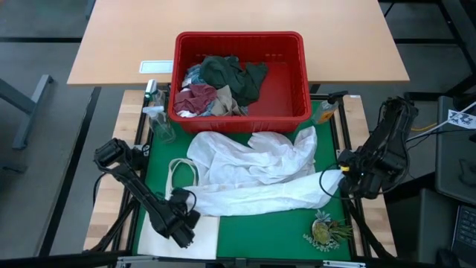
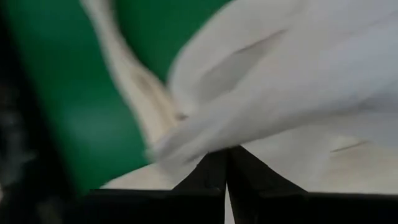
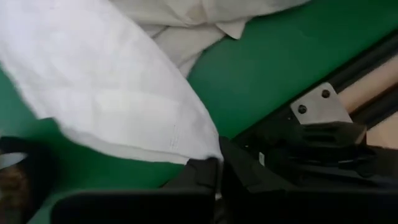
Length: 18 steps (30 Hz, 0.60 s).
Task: Fold Laundry from Bin
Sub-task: Fold the white polo shirt
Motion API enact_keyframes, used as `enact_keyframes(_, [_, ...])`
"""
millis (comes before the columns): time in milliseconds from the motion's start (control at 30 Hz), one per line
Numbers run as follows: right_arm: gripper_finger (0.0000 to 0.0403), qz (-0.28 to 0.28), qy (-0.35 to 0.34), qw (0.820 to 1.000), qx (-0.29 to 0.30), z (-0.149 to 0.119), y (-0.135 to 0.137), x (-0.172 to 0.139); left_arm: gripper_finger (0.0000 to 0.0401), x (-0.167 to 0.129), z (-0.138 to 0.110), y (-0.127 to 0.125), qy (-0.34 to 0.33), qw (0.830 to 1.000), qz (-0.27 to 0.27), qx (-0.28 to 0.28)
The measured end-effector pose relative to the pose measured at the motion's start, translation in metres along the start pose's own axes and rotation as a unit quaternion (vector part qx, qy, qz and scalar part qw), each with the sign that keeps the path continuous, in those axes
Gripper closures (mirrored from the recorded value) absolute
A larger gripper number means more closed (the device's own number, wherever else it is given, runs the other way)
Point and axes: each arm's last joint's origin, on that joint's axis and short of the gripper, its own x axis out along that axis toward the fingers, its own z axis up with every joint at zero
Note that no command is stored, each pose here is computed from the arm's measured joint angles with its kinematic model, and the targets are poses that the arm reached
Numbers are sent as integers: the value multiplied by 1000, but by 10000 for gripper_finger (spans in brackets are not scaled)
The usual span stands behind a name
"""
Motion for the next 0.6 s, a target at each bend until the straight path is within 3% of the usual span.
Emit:
enact_keyframes(300, [397, 54, 14, 998, -20, 5, 3, -27, 401, -23, 3, 18, 12, 995, 99, 23])
enact_keyframes(600, [397, 86, 64, 994, -28, 6, 3, -43, 401, -65, 9, 4, -6, 992, -8, 122])
